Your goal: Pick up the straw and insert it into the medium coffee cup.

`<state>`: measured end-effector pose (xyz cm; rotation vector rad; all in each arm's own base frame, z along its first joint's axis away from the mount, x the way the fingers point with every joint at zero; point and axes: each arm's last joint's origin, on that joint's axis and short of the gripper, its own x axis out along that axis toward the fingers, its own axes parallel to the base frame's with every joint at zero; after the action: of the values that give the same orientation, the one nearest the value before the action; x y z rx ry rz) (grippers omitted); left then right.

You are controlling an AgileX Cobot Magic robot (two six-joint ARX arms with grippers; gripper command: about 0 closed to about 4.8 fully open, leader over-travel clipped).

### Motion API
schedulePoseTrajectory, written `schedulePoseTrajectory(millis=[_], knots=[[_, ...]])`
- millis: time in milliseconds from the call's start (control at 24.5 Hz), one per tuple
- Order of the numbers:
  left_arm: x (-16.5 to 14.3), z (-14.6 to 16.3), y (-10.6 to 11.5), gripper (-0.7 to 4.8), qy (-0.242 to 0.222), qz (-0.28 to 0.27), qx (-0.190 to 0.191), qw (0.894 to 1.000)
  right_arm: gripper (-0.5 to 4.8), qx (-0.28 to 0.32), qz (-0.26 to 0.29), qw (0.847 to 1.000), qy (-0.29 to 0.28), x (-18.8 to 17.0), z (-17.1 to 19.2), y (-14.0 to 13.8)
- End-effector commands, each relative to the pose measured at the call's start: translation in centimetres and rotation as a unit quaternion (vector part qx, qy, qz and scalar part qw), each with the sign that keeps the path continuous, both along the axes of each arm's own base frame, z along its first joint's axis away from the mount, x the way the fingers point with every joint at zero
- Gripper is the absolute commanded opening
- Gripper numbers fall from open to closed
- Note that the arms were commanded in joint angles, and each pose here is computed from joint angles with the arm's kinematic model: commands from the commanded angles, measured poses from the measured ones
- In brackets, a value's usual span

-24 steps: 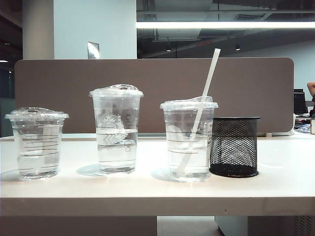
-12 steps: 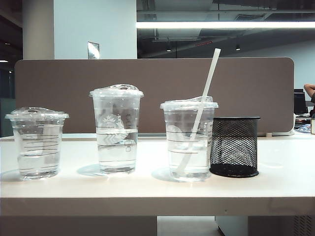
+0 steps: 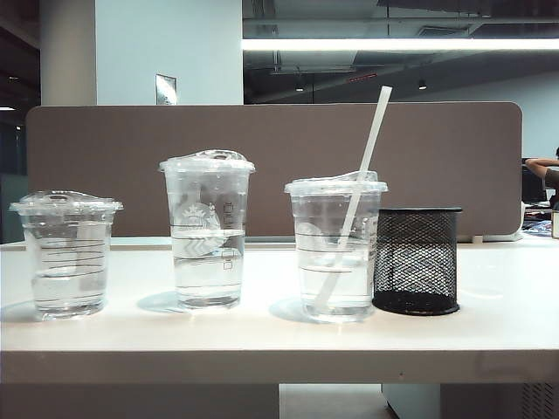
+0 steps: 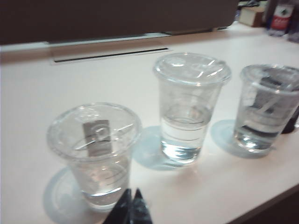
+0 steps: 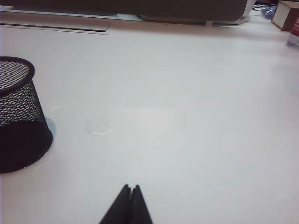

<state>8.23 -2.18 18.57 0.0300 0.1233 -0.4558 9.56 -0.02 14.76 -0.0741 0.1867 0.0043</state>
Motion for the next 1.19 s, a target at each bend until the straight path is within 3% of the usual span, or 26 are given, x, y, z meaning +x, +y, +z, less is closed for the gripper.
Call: schedulePoseTrajectory(millis=[41, 164, 327, 491, 613, 777, 1186], knots=[[0.1, 0.2, 0.1, -0.03, -0.013, 0.008, 0.017, 1.0, 0.0, 0.001, -0.002, 1.0, -0.003, 0.0, -0.1, 0.0], [0.1, -0.4, 0.2, -0.03, -0.004, 0.015, 0.04, 0.999, 0.0, 0.001, -0.002, 1.0, -0.003, 0.0, -0.1, 0.0], [0.7, -2.2, 0.6, -0.03, 0.019, 0.048, 0.042, 0.998, 0.0, 0.001, -0.002, 1.0, -0.002, 0.0, -0.1, 0.0], [1.3, -3.5, 1.1, -0.03, 0.005, 0.09, 0.022, 0.996, 0.0, 0.001, -0.002, 1.0, -0.002, 0.0, -0.1, 0.0], [1.3, -3.6, 1.4, -0.03, 0.018, 0.147, 0.02, 0.989, 0.0, 0.001, -0.001, 1.0, -0.002, 0.0, -0.1, 0.0], [1.4, -3.8, 1.7, -0.03, 0.035, 0.207, -0.016, 0.978, 0.0, 0.001, -0.001, 1.0, -0.002, 0.0, -0.1, 0.0], [1.4, -3.8, 1.7, -0.03, 0.036, 0.204, -0.023, 0.978, 0.0, 0.001, 0.0, 1.0, -0.002, 0.0, -0.1, 0.0]])
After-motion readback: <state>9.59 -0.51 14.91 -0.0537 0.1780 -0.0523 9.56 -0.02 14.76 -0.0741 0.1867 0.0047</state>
